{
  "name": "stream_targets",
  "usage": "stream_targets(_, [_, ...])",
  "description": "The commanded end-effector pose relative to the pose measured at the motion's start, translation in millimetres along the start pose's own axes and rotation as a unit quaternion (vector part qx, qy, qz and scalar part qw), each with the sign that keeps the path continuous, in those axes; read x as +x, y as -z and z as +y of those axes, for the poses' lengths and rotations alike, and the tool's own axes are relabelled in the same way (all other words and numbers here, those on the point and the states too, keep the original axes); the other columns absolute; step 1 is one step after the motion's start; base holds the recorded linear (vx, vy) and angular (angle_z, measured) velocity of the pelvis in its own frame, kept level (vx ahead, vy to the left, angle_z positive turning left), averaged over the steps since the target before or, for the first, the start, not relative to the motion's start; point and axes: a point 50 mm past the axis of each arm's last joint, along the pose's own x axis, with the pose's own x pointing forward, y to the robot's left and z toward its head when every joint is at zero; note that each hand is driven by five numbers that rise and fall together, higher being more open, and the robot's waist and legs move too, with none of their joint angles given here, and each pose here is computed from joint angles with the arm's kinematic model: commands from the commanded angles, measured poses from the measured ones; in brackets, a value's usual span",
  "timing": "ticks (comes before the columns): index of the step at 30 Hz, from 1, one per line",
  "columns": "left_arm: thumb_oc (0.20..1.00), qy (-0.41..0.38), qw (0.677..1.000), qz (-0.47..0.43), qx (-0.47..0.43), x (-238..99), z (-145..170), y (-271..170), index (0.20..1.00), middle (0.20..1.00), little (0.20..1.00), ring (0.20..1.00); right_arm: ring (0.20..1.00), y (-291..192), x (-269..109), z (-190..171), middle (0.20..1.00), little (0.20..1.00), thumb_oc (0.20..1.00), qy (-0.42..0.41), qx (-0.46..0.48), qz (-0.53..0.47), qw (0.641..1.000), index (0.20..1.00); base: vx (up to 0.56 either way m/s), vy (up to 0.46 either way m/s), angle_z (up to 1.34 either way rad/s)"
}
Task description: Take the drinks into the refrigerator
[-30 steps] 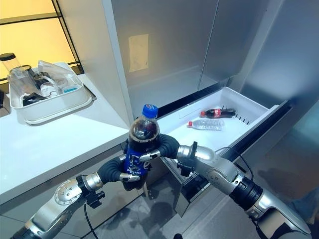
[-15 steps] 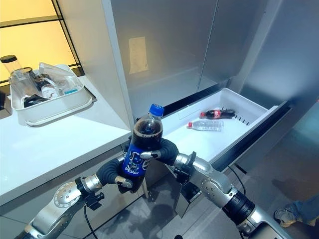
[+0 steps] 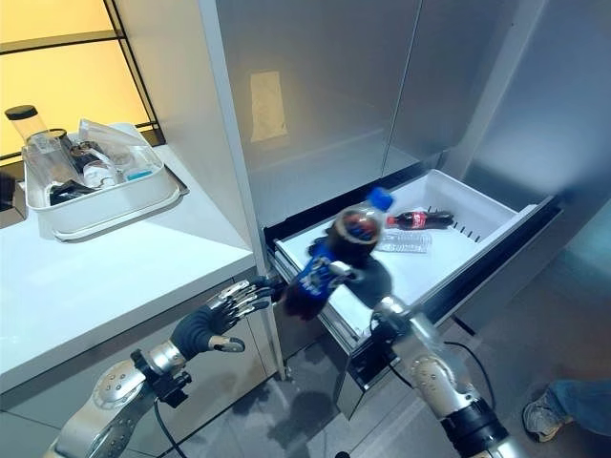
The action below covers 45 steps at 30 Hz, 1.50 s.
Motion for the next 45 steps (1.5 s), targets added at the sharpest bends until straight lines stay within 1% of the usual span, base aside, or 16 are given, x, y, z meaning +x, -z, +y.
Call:
stream_targets(1, [1.000, -0.017, 0.999, -0.042, 0.005, -0.5, 11.1, -15.4, 1.000, 1.000, 1.000, 1.000, 0.200, -62.6, 21.5, 23.4, 0.200, 0.200, 0.200, -0.074, -0.020, -0.166, 0.983, 0.200, 0.00, 0.000, 0.00])
stream_targets(8, [1.000, -0.061, 0.997, -0.048, 0.004, -14.0, 19.2, -15.2, 1.000, 1.000, 1.000, 1.000, 0.200, -85.4, 5.5, 6.0, 0.200, 0.200, 0.200, -0.024, -0.070, -0.195, 0.978, 0.200, 0.00, 0.000, 0.00])
stream_targets(11, [1.000, -0.074, 0.996, -0.052, 0.014, -19.7, 22.2, -17.9, 1.000, 1.000, 1.000, 1.000, 0.200, -96.4, 0.8, 0.0, 0.200, 0.200, 0.200, -0.007, -0.107, -0.195, 0.975, 0.200, 0.01, -0.007, 0.03])
stream_targets(13, [1.000, -0.092, 0.994, -0.057, 0.008, -24.3, 25.7, -17.3, 1.000, 1.000, 1.000, 1.000, 0.200, -109.0, 0.8, -3.4, 0.200, 0.200, 0.200, 0.001, -0.162, -0.184, 0.970, 0.200, 0.00, -0.006, 0.02])
stream_targets(17, [1.000, -0.107, 0.991, -0.076, 0.013, -26.6, 28.8, -22.2, 1.000, 1.000, 1.000, 1.000, 0.200, -116.1, 0.9, -13.2, 0.200, 0.200, 0.200, 0.027, -0.196, -0.172, 0.965, 0.200, -0.03, -0.017, 0.05])
stream_targets(22, [1.000, -0.126, 0.986, -0.111, 0.018, -23.4, 33.3, -30.6, 1.000, 1.000, 1.000, 1.000, 0.200, -134.5, 11.1, -14.0, 0.200, 0.200, 0.200, 0.032, -0.260, -0.160, 0.952, 0.200, -0.06, -0.023, 0.03])
stream_targets(29, [1.000, -0.108, 0.985, -0.132, 0.016, -16.4, 30.0, -37.3, 1.000, 1.000, 1.000, 1.000, 0.200, -163.8, 32.8, -2.0, 0.200, 0.200, 0.200, 0.010, -0.340, -0.154, 0.928, 0.200, -0.08, -0.019, 0.10])
stream_targets(34, [1.000, -0.078, 0.986, -0.148, 0.026, -9.1, 26.4, -48.6, 1.000, 1.000, 1.000, 1.000, 0.200, -194.5, 50.5, 8.3, 0.200, 0.200, 0.200, -0.004, -0.422, -0.125, 0.898, 0.200, -0.08, -0.016, 0.09])
stream_targets(35, [1.000, -0.071, 0.986, -0.149, 0.033, -8.3, 25.8, -51.3, 1.000, 1.000, 1.000, 1.000, 0.200, -205.3, 52.8, 4.2, 0.200, 0.200, 0.200, 0.012, -0.454, -0.103, 0.885, 0.200, -0.08, -0.012, 0.08])
stream_targets(36, [1.000, -0.072, 0.986, -0.150, 0.032, -8.2, 25.9, -51.4, 1.000, 1.000, 1.000, 1.000, 0.200, -205.8, 54.1, 4.7, 0.200, 0.200, 0.200, 0.011, -0.455, -0.103, 0.884, 0.200, -0.08, -0.010, 0.06])
stream_targets(39, [1.000, -0.074, 0.984, -0.158, 0.042, -8.8, 27.8, -57.3, 1.000, 1.000, 1.000, 1.000, 0.200, -227.0, 57.7, 2.0, 0.200, 0.200, 0.200, 0.036, -0.541, -0.051, 0.839, 0.200, -0.07, -0.007, 0.06])
stream_targets(40, [1.000, -0.075, 0.983, -0.159, 0.042, -8.8, 27.9, -57.3, 1.000, 1.000, 1.000, 1.000, 0.200, -227.2, 58.7, 2.4, 0.200, 0.200, 0.200, 0.035, -0.542, -0.051, 0.838, 0.200, -0.05, -0.008, 0.05])
stream_targets(42, [1.000, -0.076, 0.983, -0.162, 0.045, -9.0, 29.1, -59.1, 1.000, 1.000, 1.000, 1.000, 0.200, -233.4, 59.6, -1.7, 0.200, 0.200, 0.200, 0.055, -0.569, -0.038, 0.820, 0.200, -0.05, -0.012, 0.04])
stream_targets(43, [1.000, -0.075, 0.981, -0.168, 0.052, -9.2, 30.3, -63.7, 1.000, 1.000, 1.000, 1.000, 0.200, -242.0, 61.8, -4.4, 0.200, 0.200, 0.200, 0.073, -0.608, -0.014, 0.791, 0.200, -0.06, -0.012, 0.02])
stream_targets(44, [1.000, -0.077, 0.981, -0.169, 0.052, -9.3, 30.4, -63.7, 1.000, 1.000, 1.000, 1.000, 0.200, -242.2, 63.2, -3.6, 0.200, 0.200, 0.200, 0.071, -0.609, -0.014, 0.790, 0.200, -0.10, -0.016, 0.00])
stream_targets(45, [1.000, -0.075, 0.981, -0.172, 0.055, -8.8, 30.7, -66.4, 1.000, 1.000, 1.000, 1.000, 0.200, -245.0, 66.4, -3.8, 0.200, 0.200, 0.200, 0.076, -0.638, 0.011, 0.766, 0.200, -0.05, -0.006, 0.01])
